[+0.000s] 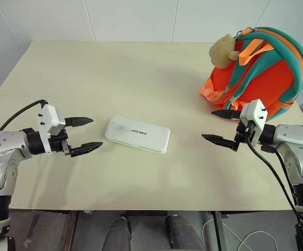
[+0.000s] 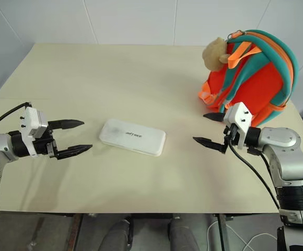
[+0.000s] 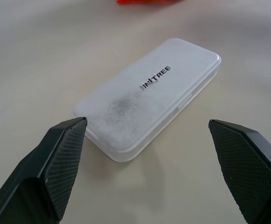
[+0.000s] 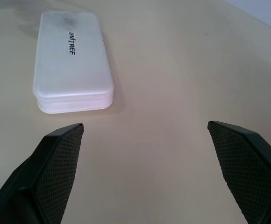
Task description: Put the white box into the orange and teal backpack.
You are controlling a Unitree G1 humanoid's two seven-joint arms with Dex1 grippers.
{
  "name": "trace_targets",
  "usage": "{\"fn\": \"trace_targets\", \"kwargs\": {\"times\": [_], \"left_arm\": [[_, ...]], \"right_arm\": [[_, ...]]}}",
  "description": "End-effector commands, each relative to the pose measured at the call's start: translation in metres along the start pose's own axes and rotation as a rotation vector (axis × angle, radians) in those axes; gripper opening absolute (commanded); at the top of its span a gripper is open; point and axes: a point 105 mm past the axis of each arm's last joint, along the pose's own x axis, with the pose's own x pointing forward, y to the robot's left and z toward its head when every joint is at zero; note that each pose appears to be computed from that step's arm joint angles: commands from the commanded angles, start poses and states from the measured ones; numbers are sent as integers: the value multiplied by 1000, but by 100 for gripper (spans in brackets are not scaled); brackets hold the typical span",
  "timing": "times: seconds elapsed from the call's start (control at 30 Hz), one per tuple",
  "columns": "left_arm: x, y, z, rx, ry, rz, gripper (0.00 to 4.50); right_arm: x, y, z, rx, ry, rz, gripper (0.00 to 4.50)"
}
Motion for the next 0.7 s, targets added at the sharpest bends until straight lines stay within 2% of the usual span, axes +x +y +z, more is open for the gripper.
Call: {"fn": "trace_targets", "kwargs": {"times": [0.03, 0.2, 0.3, 0.43, 0.67, 0.7], "left_arm": [[-1, 6, 10, 46, -3, -4, 445], [3, 14, 6, 67, -7, 20, 445], [1, 25, 9, 66, -54, 49, 388], [-7, 38, 0, 101, -4, 66, 265], [-6, 65, -21, 128, 99, 115, 44], [-4, 67, -27, 119, 119, 124, 13]], "right_arm": [[4, 0, 13, -30, -40, 0, 450], [17, 8, 2, -20, -32, 11, 450], [29, 18, -9, -4, -12, 56, 393], [41, 37, -17, 21, 6, 135, 255], [59, 56, -32, 56, 19, 148, 12], [62, 57, -35, 53, 32, 147, 0]]}}
